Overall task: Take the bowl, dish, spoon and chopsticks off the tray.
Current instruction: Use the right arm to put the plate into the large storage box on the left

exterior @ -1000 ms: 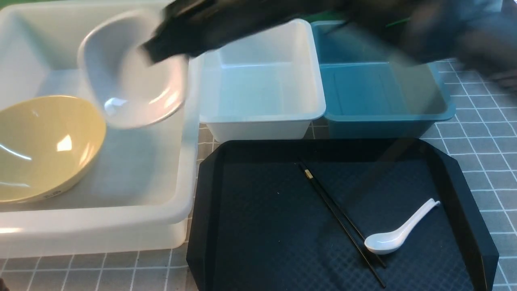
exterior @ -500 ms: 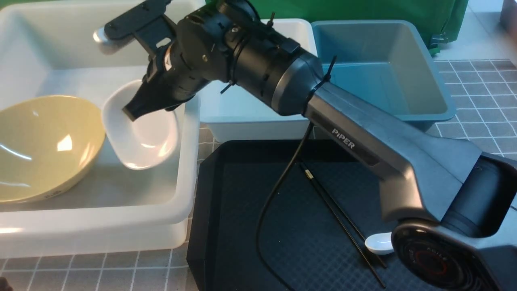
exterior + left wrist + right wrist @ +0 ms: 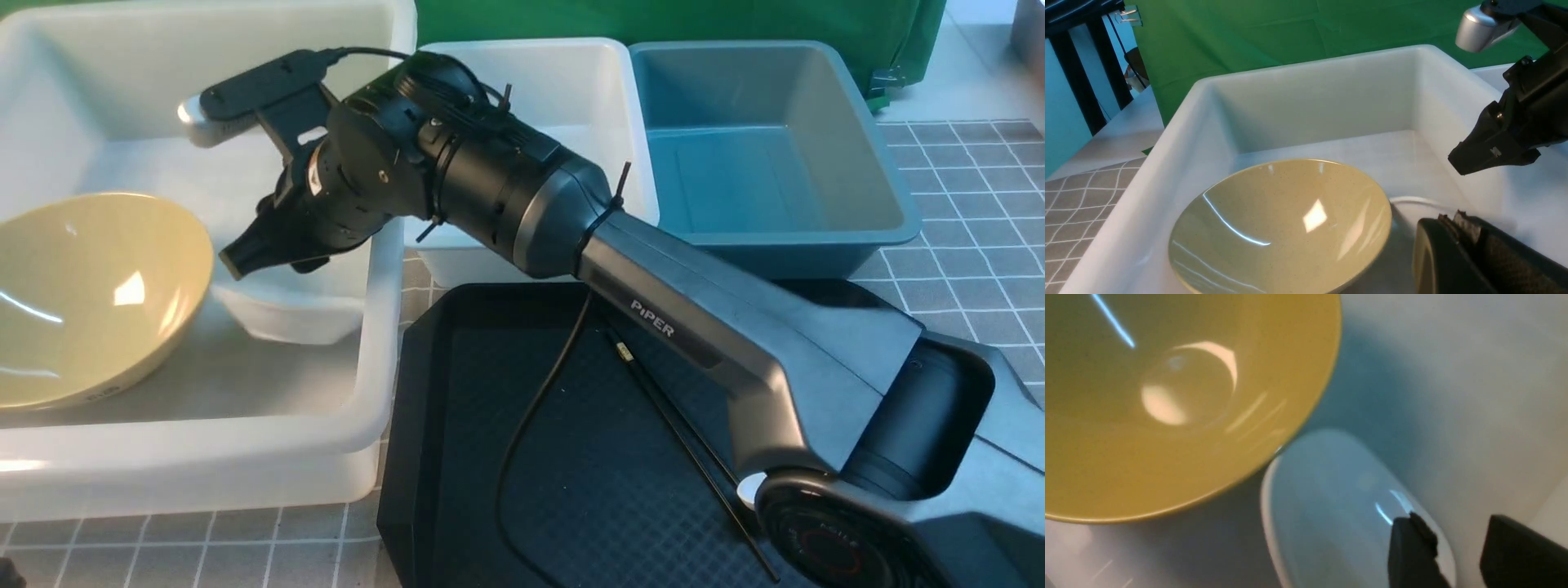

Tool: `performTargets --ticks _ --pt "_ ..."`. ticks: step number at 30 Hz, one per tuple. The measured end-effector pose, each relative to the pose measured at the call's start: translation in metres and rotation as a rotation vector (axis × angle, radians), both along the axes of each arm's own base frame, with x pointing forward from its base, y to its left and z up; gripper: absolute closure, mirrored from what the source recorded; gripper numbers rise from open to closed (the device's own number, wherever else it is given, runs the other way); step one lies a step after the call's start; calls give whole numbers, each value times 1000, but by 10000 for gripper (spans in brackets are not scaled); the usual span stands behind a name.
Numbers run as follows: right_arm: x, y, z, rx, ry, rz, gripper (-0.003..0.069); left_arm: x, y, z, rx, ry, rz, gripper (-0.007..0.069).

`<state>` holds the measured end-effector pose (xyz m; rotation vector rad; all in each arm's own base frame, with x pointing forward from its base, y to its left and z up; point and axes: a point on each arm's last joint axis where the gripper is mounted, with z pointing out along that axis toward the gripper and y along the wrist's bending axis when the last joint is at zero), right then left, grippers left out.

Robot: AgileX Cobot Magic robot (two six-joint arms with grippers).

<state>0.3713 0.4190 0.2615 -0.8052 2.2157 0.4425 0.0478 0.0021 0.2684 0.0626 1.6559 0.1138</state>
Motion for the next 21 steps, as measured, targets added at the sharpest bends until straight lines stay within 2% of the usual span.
performTargets --ticks 5,7,11,13,17,19,21 --pt "-6 -2 8 -30 5 19 271 0 0 -1 0 -1 0 639" --pt "-11 -9 27 -59 -13 46 260 -1 0 -1 1 -3 0 639" --pt "-31 -38 105 -32 -121 87 256 0 0 -1 5 -3 1 639" --pt "-43 -72 159 13 -208 80 257 0 0 -1 5 -3 1 639" --pt "-56 -152 223 17 -292 -6 257 -1 0 -1 5 -5 1 639" --pt "-61 -206 229 -67 -250 -86 257 -2 0 0 5 -16 1 639" --pt "-58 -240 208 -161 -143 -153 257 -2 0 0 6 -22 1 639"
